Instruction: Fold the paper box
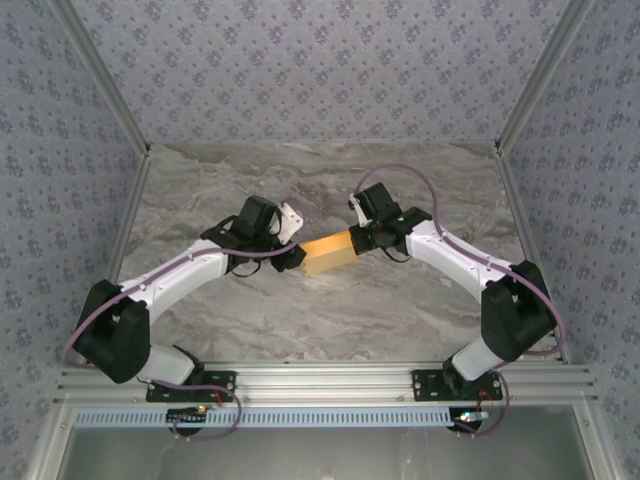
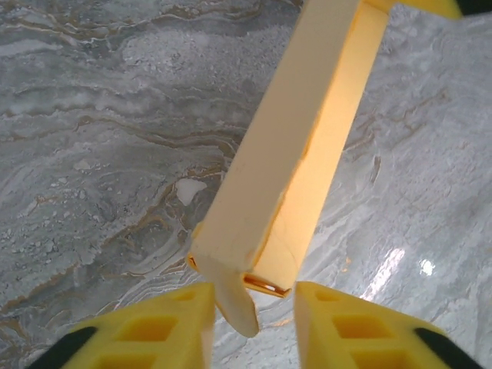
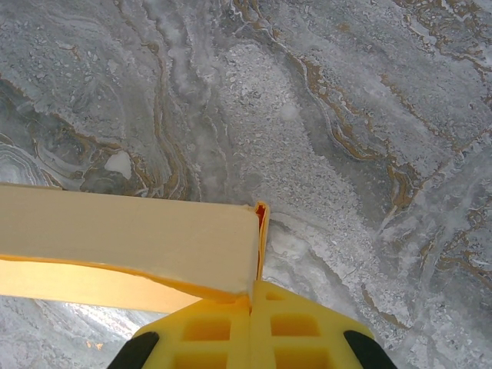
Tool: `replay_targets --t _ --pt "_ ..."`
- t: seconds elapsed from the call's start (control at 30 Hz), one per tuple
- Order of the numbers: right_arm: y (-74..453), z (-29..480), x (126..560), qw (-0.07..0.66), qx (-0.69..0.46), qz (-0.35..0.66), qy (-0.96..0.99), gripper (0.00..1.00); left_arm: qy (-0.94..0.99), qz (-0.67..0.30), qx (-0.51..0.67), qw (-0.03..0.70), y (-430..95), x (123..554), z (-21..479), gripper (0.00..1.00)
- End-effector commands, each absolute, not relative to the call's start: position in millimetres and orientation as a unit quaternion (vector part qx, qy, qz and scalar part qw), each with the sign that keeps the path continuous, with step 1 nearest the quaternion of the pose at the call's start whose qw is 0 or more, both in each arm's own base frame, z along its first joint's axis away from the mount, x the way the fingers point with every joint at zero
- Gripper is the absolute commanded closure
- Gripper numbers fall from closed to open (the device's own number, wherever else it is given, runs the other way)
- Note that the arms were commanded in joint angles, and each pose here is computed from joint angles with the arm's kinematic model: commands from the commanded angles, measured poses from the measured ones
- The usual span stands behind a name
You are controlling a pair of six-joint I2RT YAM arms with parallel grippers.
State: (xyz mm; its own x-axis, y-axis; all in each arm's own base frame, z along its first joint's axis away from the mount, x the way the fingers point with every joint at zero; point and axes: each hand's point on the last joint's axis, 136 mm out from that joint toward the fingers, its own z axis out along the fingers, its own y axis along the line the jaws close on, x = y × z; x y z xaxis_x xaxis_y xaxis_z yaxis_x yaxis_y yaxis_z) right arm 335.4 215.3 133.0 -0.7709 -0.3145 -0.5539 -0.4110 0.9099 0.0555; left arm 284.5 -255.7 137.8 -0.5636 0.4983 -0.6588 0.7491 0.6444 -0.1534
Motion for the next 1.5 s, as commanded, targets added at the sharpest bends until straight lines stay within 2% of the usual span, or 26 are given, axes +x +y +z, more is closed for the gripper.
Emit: replay_targets --t 0.0,0.33,0.43,0.63,0.87,1.0,1.47 --pt "215 145 334 0.284 -0.185 0.085 0.937 0.99 0.868 -0.205 0.352 0.284 -255 286 134 0.75" --pt "216 144 332 0.281 -0.185 0.085 0.938 0.99 0.873 -0.205 0.336 0.289 -260 296 134 0.91" --pt "216 143 332 0.281 -0.186 0.084 0.938 0.99 0.874 -0.206 0.331 0.29 -261 297 134 0.91" --pt "216 144 332 0.281 -0.187 0.085 0.937 0.99 0.876 -0.197 0.326 0.298 -259 299 139 0.84" --pt "217 141 331 0.279 -0.187 0.085 0.938 0.99 0.878 -0.195 0.318 0.3 -262 301 143 0.96" --pt "216 141 329 0.281 -0.185 0.083 0.938 0.99 0.885 -0.202 0.287 0.305 -263 305 148 1.0" --pt "219 132 322 0.287 -0.185 0.084 0.936 0.99 0.903 -0.284 0.153 0.285 -278 310 163 1.0"
